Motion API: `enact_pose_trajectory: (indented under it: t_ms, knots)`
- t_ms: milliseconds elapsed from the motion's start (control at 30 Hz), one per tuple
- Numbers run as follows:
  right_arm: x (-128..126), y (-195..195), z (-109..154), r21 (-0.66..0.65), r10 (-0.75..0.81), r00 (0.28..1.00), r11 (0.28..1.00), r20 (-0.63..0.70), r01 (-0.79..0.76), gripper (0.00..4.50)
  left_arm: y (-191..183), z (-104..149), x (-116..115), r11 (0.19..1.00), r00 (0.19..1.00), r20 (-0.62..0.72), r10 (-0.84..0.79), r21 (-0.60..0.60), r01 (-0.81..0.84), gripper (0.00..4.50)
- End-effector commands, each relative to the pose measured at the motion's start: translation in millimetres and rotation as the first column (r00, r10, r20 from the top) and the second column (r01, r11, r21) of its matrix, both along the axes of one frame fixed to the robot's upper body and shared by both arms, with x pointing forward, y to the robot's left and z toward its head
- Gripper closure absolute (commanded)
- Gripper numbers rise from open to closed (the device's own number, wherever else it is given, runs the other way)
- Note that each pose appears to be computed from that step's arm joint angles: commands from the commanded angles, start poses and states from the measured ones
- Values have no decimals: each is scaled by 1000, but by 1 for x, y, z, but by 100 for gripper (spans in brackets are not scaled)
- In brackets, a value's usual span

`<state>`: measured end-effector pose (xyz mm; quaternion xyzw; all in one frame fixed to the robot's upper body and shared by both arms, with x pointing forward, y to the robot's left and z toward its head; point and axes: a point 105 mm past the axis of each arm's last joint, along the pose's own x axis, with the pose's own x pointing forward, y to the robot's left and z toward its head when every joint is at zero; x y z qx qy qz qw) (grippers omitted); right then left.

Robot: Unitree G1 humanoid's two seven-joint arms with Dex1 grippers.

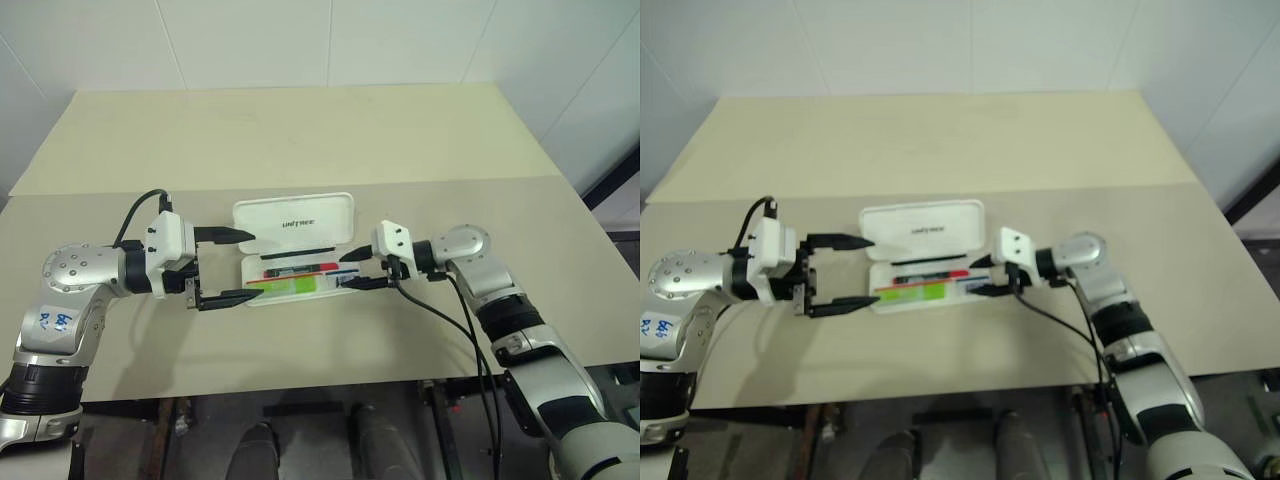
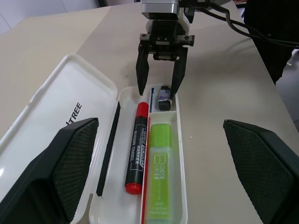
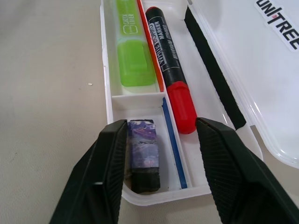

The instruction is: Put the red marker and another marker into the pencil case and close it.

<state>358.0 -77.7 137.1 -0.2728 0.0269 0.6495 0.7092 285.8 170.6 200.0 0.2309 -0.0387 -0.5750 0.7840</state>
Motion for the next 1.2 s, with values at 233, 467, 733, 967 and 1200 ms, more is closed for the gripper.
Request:
enact_pose_trajectory:
  t_ms: [233,467,733,967,1200]
  knots:
    - [-24,-3,81,167,36,988,984,147,-61,145,1,12,-2,1000,999,49,-2,-16,3,0]
    - [-55,-38,95,263,-111,985,962,135,73,12,8,10,-3,999,999,38,26,-22,-26,0]
    - [-69,-79,94,288,-305,948,919,88,269,9,21,7,-3,997,997,34,65,-40,-64,127]
    - [-71,-76,96,288,-320,944,915,84,284,9,33,4,3,993,994,34,103,-55,-101,358]
    - [-68,-72,97,282,-314,946,918,79,280,9,55,1,13,972,976,30,218,-92,-214,448]
